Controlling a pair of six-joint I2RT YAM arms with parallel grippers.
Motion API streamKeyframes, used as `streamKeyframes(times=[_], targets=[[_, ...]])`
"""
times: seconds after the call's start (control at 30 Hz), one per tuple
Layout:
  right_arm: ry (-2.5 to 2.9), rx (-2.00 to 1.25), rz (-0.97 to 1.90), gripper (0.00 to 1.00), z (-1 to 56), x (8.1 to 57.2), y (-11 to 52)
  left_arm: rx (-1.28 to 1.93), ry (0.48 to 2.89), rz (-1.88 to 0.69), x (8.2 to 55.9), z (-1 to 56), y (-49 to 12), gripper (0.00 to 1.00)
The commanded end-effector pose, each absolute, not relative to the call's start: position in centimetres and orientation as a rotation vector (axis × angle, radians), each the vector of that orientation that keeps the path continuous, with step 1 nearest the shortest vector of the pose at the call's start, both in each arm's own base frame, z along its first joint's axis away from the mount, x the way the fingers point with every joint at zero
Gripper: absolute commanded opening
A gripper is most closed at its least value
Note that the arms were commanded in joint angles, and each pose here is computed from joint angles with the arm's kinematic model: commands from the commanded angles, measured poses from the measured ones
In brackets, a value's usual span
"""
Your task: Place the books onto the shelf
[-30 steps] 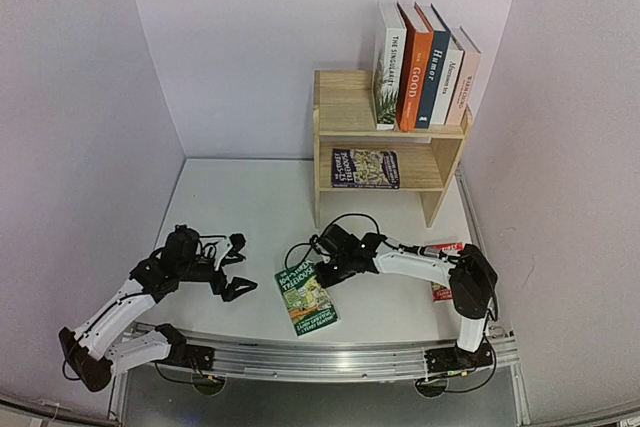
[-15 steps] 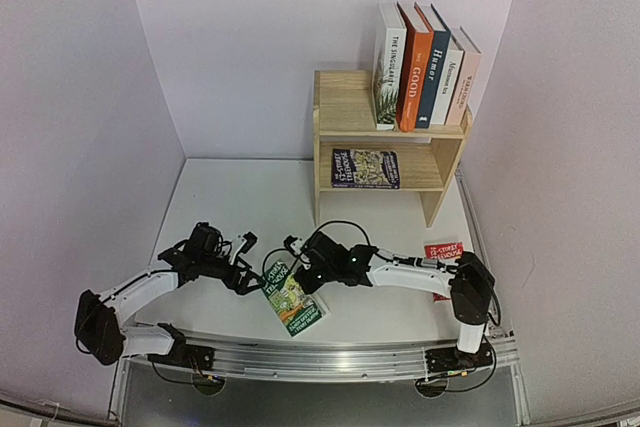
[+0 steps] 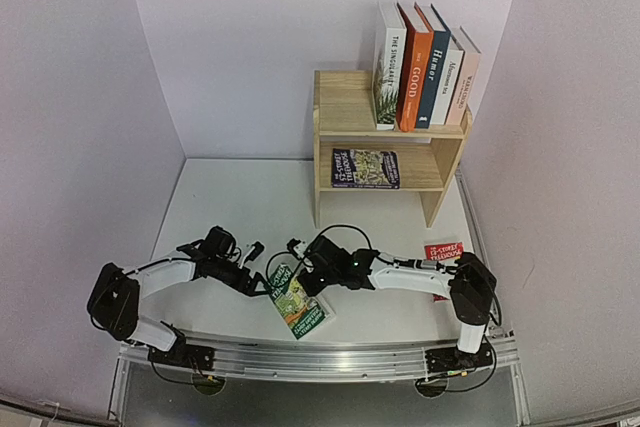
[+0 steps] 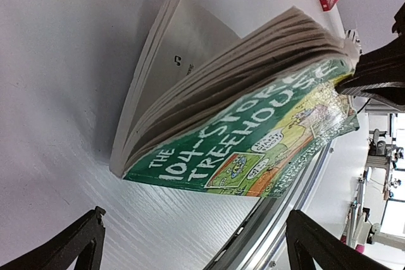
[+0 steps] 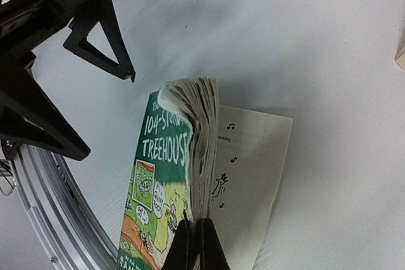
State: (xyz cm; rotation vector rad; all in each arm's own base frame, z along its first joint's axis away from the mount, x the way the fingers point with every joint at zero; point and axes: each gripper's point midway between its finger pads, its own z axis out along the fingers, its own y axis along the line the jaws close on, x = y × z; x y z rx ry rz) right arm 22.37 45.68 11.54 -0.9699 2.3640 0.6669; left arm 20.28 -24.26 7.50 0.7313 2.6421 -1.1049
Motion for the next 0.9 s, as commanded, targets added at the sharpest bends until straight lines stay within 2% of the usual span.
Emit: streamKeyframes(times=[0.0, 0.5, 0.77, 0.87], targets=[[2.202, -0.928, 0.776, 0.0, 17.4, 23.0, 47.0, 0.724, 2.603, -1.218, 21.2, 8.3, -25.9, 1.0], [2.11, -0.896, 0.912, 0.0, 21.2, 22.1, 46.8, 0.73, 2.515, -1.39, 21.5, 7.8, -27.8, 1.0], [2.096, -0.906, 0.97, 0.0, 21.6, 21.7, 46.5, 0.775, 2.341, -1.589, 22.7, 10.9, -30.3, 0.99], [2.092, -0.901, 0.991, 0.0, 21.8, 22.1, 46.0, 0.863, 2.305, -1.633, 21.5, 11.5, -31.1, 0.85]])
